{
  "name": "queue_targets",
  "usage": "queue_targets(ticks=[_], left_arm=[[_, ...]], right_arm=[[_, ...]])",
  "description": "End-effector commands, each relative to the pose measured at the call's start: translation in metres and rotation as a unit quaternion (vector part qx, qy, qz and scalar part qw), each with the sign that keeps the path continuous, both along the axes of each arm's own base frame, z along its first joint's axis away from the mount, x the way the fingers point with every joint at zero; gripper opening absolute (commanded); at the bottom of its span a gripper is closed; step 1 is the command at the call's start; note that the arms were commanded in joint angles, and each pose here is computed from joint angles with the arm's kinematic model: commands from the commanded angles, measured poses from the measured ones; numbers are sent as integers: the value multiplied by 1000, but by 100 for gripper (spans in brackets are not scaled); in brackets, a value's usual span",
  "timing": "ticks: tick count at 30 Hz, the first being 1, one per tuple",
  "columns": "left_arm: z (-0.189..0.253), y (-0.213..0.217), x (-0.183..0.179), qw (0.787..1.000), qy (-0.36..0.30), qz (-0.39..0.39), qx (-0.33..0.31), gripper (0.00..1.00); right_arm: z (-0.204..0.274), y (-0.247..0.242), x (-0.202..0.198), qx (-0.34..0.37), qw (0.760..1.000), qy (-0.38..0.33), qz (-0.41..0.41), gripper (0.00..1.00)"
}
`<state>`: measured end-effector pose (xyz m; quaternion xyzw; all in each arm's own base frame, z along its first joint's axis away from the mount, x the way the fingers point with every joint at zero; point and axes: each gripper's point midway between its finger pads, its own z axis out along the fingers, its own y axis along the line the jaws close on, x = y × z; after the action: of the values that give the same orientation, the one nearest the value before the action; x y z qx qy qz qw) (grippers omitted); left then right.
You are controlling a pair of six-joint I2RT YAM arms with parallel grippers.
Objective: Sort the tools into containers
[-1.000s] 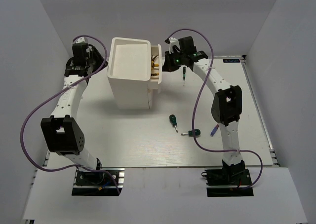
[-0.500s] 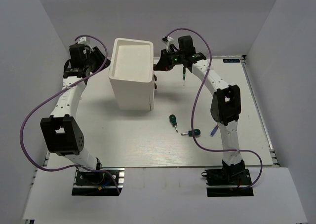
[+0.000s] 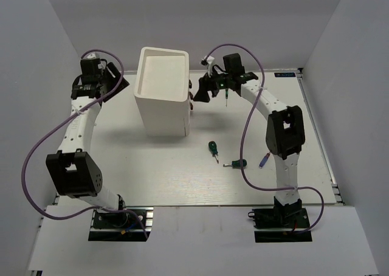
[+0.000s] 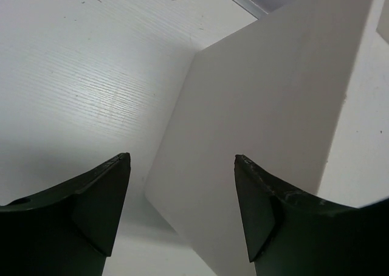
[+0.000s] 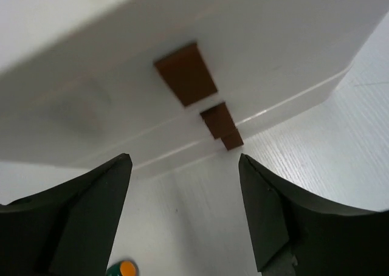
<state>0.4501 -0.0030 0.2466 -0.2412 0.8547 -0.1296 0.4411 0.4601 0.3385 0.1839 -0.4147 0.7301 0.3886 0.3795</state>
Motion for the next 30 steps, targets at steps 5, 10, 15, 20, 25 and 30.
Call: queue_targets(ticks=[5,10,15,20,25,30], left_arm=[[21,2,-30,1000,-18,12,-15,79],[22,-5,-34,999,-22,0,-28,79],[22,-5,-37,999,-23,0,-28,79],[18,-5,-40,999,-18,0,-29,79],[14,-7,-41,999,-14,-3,-32,79],[12,-7,-41,999,-14,-1,-35,79]], right_arm=[[-13,-5,-8,6,985,-120,122,82],[-14,10,20,27,983,-140,115,77],[-22,24,29,42,984,-129,117,76],[-33,33,31,43,983,-134,120,76],[-19,40,20,102,976,-129,141,48],[-10,41,18,114,973,-141,143,22]])
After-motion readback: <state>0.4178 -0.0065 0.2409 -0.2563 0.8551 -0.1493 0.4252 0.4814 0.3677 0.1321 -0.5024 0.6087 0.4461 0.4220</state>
